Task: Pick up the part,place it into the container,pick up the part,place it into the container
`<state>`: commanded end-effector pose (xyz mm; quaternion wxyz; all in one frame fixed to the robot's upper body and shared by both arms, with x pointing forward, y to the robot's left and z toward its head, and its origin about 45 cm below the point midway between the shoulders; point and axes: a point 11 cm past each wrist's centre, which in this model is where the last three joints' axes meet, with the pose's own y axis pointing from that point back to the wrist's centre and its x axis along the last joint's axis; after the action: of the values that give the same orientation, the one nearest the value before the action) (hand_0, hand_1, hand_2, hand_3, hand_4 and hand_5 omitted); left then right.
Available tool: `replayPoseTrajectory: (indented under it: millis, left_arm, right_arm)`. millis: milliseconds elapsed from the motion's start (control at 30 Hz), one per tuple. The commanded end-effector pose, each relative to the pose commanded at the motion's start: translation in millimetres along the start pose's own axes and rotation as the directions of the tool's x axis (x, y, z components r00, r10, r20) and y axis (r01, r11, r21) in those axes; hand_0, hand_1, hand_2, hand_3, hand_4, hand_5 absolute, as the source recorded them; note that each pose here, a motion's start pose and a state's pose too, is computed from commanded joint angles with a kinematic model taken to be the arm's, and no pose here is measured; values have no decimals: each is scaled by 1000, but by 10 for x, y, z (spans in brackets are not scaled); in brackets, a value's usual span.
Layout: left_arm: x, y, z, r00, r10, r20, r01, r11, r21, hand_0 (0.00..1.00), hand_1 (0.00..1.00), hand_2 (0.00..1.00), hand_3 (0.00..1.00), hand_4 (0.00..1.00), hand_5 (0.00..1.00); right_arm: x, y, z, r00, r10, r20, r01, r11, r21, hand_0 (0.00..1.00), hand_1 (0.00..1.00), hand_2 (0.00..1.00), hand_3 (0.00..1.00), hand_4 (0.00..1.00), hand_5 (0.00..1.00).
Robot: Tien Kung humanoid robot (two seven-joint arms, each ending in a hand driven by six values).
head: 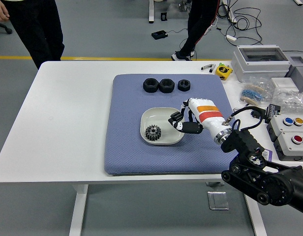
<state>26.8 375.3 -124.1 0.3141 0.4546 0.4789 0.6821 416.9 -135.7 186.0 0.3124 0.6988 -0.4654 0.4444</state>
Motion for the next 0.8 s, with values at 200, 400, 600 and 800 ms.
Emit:
replayPoseTrajectory:
  millis: [200, 400, 600, 800]
  left_arm:
    - [1, 1, 21, 1000, 1, -1, -1, 1000, -6, 617, 592, 697, 599, 582, 595]
    - [-3, 3, 47, 1000, -1, -4, 1, 1000, -12, 617, 590, 697, 600, 583, 595]
    - [-4, 3, 52, 1000, -2, -3, 2, 1000, -12, 617, 589, 693, 600, 582, 594]
    - [-2, 3, 52, 1000, -1, -5, 1, 1000, -12, 618, 589, 694, 599, 583, 595]
  right_arm:
    - [-197, -92, -70, 993, -99, -61, 97, 995, -24, 82, 163, 295, 581, 998, 641]
    - [-187, -147, -61, 988, -136, -72, 134, 990, -37, 85, 171, 307, 618, 998, 660]
    - [-79, -156, -63, 995, -82, -53, 81, 996, -26, 78, 174, 311, 609, 998, 654]
    - [112, -132, 22, 1000, 21, 5, -20, 999, -44, 99, 183, 317, 583, 998, 647]
